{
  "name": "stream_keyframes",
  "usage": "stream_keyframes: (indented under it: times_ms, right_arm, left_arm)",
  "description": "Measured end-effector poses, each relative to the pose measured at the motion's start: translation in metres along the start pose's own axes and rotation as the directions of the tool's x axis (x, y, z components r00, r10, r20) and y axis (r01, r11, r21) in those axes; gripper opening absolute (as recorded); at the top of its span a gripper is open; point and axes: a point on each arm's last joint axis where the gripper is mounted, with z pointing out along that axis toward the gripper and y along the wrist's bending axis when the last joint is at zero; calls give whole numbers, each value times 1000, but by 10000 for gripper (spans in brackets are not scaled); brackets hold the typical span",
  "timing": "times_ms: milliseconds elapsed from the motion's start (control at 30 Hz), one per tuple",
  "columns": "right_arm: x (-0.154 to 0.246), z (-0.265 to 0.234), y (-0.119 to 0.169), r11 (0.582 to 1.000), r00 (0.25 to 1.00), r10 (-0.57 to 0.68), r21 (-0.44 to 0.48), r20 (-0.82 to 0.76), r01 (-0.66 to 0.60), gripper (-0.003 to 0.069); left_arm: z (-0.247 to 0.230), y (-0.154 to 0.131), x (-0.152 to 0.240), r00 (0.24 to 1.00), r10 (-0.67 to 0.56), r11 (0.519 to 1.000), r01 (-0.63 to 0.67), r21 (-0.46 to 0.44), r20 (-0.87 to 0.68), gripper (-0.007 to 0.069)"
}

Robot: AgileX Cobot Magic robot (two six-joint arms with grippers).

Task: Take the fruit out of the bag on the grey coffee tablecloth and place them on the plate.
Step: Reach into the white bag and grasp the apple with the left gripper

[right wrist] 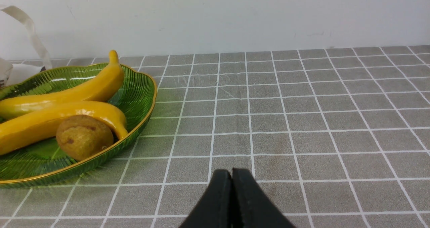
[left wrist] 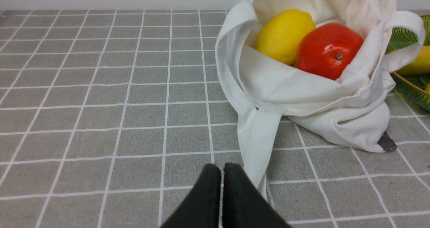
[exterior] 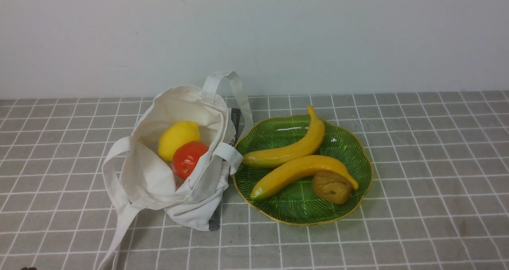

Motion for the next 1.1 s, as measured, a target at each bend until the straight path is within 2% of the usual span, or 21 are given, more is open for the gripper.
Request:
stream_keyframes:
  times_ms: [667, 767, 800, 833, 900, 933, 967, 1000, 1033, 1100]
  right_arm:
    - [0, 0, 0, 1000, 1000, 0, 0, 0, 0, -14]
    - [0, 0, 0, 1000, 1000, 0, 0, 0, 0, -14]
    - [0, 0, 0, 1000, 1000, 0, 0, 0, 0, -14]
    - [0, 0, 0, 1000, 1000, 0, 0, 0, 0, -14]
    - [0, 0, 0, 1000, 1000, 0, 0, 0, 0, -14]
    - [0, 0, 0, 1000, 1000, 0, 0, 0, 0, -14]
    - [0, 0, 0, 1000, 1000, 0, 0, 0, 0, -14]
    - [0, 0, 0, 1000, 1000, 0, 0, 0, 0, -14]
    - [0, 0, 0, 1000, 1000, 0, 0, 0, 0, -14]
    - [0, 0, 0, 1000, 1000, 0, 0, 0, 0, -14]
  left_arm:
    - [0, 0, 0, 1000, -1, 1000, 1, 0, 0, -8]
    - [0, -3, 0, 990, -139, 990, 140, 36, -5, -8]
    - [0, -6, 0, 972, -234, 970, 235, 59, -13, -8]
    - [0, -8, 0, 934, -356, 930, 358, 86, -28, -8]
    - [-1, -16, -2, 780, -619, 766, 625, 147, -91, -8]
    - [-2, -19, -4, 682, -720, 662, 730, 170, -126, -8]
    - [-2, -19, -4, 678, -724, 658, 734, 169, -127, -8]
    - [-3, -22, -5, 590, -791, 563, 805, 186, -159, -8]
    - [-3, -23, -6, 545, -820, 513, 836, 195, -177, -8]
    - [-4, -25, -9, 487, -851, 448, 868, 214, -196, -8]
